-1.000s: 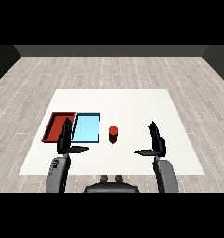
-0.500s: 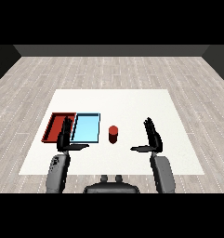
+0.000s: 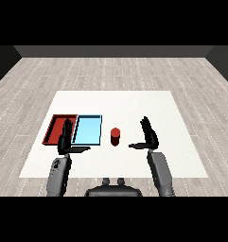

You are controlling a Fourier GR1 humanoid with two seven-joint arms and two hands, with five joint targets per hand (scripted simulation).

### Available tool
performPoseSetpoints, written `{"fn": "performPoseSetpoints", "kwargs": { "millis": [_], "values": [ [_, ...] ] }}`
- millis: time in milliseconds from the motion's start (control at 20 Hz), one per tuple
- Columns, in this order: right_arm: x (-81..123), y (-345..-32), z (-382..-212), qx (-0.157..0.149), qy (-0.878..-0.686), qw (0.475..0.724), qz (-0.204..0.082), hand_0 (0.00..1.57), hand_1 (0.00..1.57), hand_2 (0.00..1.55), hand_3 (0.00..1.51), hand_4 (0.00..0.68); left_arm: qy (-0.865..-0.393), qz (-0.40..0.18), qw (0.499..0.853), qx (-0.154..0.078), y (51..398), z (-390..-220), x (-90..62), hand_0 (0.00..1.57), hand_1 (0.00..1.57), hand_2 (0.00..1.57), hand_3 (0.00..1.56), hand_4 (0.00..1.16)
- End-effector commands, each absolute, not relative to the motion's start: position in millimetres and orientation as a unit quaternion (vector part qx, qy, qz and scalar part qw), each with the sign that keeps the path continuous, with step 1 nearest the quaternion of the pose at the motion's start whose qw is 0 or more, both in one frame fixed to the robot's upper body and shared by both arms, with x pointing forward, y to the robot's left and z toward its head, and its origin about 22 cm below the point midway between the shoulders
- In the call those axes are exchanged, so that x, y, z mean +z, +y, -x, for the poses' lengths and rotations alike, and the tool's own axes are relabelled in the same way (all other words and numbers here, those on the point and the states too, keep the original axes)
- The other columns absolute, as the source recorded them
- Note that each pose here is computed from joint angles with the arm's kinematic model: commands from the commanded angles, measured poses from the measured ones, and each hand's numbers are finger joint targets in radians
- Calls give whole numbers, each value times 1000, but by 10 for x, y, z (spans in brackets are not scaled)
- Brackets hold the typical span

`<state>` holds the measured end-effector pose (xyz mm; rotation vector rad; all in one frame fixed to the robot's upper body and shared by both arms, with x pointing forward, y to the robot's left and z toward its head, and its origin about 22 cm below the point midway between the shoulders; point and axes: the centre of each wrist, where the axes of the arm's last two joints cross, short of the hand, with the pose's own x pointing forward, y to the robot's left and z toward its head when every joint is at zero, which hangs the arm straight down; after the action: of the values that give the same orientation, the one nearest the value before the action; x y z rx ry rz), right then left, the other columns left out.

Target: Pick the red can and put it in the red box

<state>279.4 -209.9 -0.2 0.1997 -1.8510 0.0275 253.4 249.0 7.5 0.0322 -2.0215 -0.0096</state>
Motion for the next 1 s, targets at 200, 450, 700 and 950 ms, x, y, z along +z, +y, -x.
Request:
{"fn": "performPoseSetpoints", "kwargs": {
  "millis": [200,450,700,950],
  "values": [
    [-177,-1749,-2826,7,-783,611,-117,0,0,0,0,0,-847,-8,532,2,2552,-2543,62,0,0,0,0,0],
    [-408,-1565,-2929,-3,-777,619,-111,0,0,0,0,0,-846,-3,533,11,2445,-2490,109,0,0,0,0,0],
    [-493,-1489,-2978,6,-783,610,-122,0,0,0,0,0,-846,-1,533,2,2552,-2601,139,0,0,0,0,0],
    [-557,-1255,-2993,-6,-770,621,-148,0,0,0,0,0,-846,8,533,7,2333,-2489,223,0,0,0,0,0]
  ]
}}
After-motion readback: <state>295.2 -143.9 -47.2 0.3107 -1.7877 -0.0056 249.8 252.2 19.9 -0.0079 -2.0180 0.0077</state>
